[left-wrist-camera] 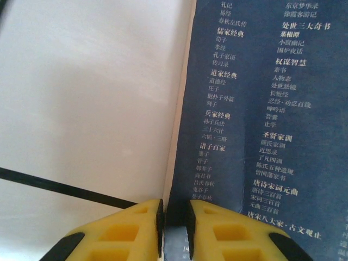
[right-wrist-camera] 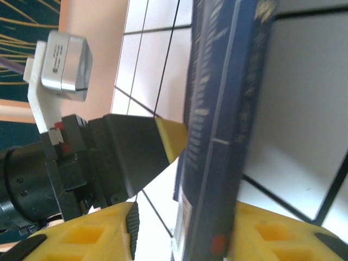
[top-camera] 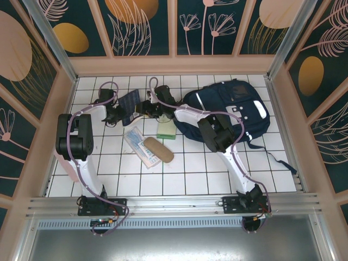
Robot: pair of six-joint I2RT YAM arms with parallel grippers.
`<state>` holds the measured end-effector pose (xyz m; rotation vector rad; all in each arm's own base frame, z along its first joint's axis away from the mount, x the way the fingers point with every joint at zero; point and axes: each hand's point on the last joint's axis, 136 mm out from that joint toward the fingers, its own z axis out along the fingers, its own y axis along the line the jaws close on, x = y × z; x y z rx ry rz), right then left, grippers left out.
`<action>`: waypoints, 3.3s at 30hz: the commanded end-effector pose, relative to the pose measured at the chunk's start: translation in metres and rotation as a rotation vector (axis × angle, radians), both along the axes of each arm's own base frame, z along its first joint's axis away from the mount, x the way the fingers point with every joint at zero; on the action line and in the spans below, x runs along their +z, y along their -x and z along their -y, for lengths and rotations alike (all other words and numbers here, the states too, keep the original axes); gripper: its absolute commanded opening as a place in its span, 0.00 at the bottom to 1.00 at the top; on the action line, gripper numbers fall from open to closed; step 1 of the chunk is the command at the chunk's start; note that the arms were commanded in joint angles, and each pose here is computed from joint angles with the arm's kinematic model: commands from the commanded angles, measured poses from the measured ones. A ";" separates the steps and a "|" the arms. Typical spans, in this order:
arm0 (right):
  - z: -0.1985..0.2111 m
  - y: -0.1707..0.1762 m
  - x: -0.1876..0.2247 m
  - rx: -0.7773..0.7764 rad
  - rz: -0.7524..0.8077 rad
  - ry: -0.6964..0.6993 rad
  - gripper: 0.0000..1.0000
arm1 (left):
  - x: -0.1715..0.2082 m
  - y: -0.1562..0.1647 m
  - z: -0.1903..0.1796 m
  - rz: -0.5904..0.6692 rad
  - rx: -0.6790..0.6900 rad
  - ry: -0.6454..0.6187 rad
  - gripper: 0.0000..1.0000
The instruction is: Pack books, pencil case, and school supplies into a backpack
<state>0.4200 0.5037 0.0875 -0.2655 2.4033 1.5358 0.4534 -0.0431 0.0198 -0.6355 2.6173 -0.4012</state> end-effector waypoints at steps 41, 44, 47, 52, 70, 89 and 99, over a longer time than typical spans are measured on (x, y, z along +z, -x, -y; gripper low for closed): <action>0.043 0.021 0.186 0.133 0.122 -0.357 0.00 | 0.185 -0.011 0.087 0.428 -0.145 0.835 0.80; 0.043 0.022 0.185 0.135 0.105 -0.373 0.00 | 0.194 -0.009 0.090 0.452 -0.175 0.866 0.77; 0.044 0.023 0.186 0.138 0.097 -0.389 0.00 | 0.201 -0.006 0.094 0.461 -0.200 0.898 0.74; 0.045 0.024 0.180 0.137 0.089 -0.377 0.00 | 0.218 0.000 0.094 0.505 -0.217 0.901 0.50; 0.087 0.011 0.145 0.008 0.119 -0.173 0.10 | 0.226 0.007 0.093 0.518 -0.239 0.863 0.18; 0.092 0.006 0.170 -0.004 0.139 -0.250 0.00 | 0.214 0.004 0.092 0.491 -0.247 0.812 0.56; 0.081 0.015 0.214 0.060 0.160 -0.389 0.00 | 0.209 -0.005 0.093 0.494 -0.193 0.910 0.82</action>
